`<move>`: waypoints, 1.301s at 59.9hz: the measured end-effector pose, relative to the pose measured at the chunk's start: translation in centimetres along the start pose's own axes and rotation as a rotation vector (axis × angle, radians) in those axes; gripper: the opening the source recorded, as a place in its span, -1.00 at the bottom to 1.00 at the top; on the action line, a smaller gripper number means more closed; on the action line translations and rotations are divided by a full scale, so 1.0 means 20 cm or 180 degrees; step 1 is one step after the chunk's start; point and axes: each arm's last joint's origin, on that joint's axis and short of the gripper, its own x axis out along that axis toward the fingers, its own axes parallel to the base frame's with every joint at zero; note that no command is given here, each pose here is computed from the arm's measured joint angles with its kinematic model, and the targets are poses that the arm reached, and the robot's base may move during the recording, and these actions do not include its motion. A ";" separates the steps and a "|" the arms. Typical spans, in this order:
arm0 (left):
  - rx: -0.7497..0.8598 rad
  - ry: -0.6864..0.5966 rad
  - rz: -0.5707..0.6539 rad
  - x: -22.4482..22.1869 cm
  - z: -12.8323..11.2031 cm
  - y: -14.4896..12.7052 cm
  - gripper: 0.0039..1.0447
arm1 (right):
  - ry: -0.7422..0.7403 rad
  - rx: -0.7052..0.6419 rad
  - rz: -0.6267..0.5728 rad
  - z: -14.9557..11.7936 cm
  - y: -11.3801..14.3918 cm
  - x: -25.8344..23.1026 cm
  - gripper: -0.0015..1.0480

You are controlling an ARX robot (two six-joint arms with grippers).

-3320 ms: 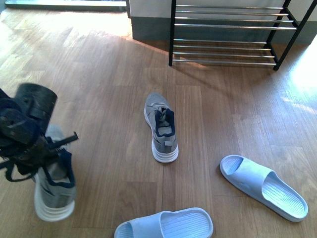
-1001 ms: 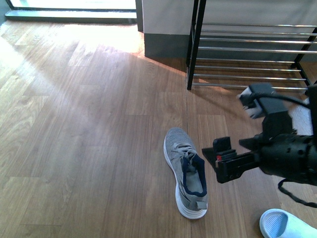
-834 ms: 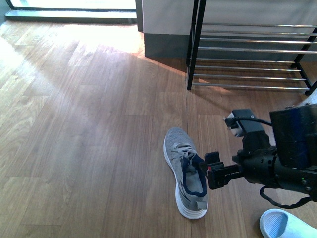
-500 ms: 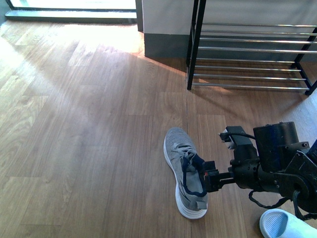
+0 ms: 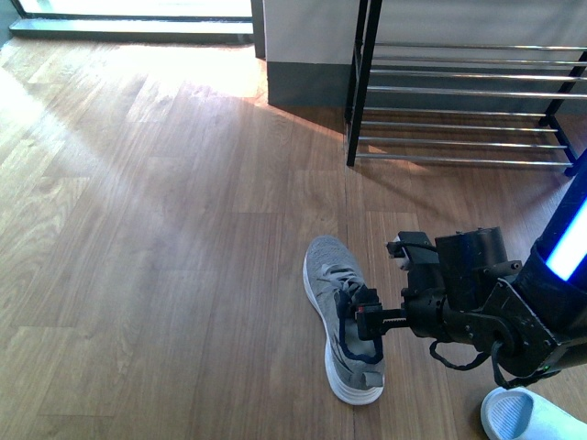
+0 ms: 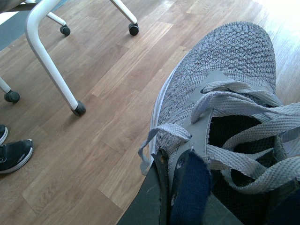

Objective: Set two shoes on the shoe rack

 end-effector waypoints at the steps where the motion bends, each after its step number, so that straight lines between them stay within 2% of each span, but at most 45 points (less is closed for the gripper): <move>1: 0.0000 0.0000 -0.0001 0.00 0.00 0.00 -0.98 | 0.0005 0.0014 0.0001 0.00 0.00 0.00 0.61; 34: 0.0001 0.0000 0.0000 0.00 0.00 0.00 -0.98 | -0.0019 0.0433 0.0022 0.02 0.00 0.08 -0.98; 48: 0.0001 0.0000 0.0000 0.00 0.00 0.00 -0.98 | -0.0134 0.0518 -0.0062 0.02 0.01 -0.07 -0.97; 57: 0.0000 0.0000 -0.0001 0.00 0.00 0.00 -0.98 | -0.0397 0.0477 -0.0185 0.11 0.02 -0.28 -0.97; 68: 0.0000 0.0000 -0.0001 0.00 0.00 0.00 -0.98 | -0.0896 0.0072 -0.0313 0.24 0.14 -0.66 -0.97; 78: 0.0001 0.0000 0.0000 0.00 0.00 0.00 -0.98 | -0.1238 -0.0541 -0.0355 0.24 0.30 -1.06 -0.97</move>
